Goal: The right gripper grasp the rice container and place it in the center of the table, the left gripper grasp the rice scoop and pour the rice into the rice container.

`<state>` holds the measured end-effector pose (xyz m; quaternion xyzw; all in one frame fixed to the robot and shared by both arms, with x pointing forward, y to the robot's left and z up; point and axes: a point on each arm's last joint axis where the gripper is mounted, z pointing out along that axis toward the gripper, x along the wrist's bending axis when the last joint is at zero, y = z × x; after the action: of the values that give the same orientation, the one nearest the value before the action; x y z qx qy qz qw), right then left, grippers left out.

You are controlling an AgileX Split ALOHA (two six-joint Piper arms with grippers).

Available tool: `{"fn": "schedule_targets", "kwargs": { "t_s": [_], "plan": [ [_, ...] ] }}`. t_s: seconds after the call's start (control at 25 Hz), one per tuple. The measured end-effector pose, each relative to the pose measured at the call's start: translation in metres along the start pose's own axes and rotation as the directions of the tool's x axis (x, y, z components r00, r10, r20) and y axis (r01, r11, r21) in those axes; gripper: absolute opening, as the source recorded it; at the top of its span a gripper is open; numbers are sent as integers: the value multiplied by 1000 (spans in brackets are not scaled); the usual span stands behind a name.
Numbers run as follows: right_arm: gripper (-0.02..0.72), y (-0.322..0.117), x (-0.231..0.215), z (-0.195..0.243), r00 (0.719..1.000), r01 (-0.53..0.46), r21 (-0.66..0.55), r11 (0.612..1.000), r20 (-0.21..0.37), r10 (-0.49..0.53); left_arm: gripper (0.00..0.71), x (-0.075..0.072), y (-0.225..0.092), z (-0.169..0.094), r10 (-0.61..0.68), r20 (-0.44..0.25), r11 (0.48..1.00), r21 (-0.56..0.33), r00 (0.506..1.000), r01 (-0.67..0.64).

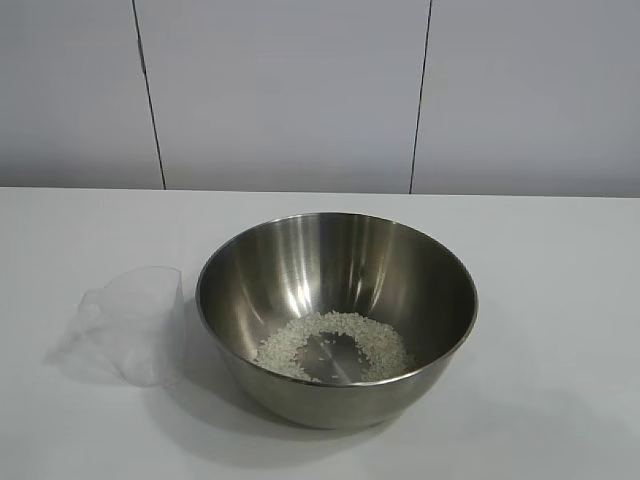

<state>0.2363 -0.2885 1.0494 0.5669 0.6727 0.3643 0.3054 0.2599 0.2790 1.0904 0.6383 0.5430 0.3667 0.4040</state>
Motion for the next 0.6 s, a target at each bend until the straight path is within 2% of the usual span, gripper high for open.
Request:
{"fn": "schedule_targets", "kwargs": {
  "t_s": [0.2,0.28,0.48,0.6],
  "plan": [
    [661,0,0,0,1000,0,0,1000,0,0,663,-4,-28,-7,-9,-23,999,45,1000,10],
    [661,0,0,0,1000,0,0,1000,0,0,663,-4,-34,-9,-9,-38,998,58,999,12],
    [661,0,0,0,1000,0,0,1000,0,0,663,0,-46,-10,-21,-81,987,160,997,33],
    [661,0,0,0,1000,0,-1,1000,0,0,663,1,-50,-7,-53,-85,983,173,995,68]
  ]
}}
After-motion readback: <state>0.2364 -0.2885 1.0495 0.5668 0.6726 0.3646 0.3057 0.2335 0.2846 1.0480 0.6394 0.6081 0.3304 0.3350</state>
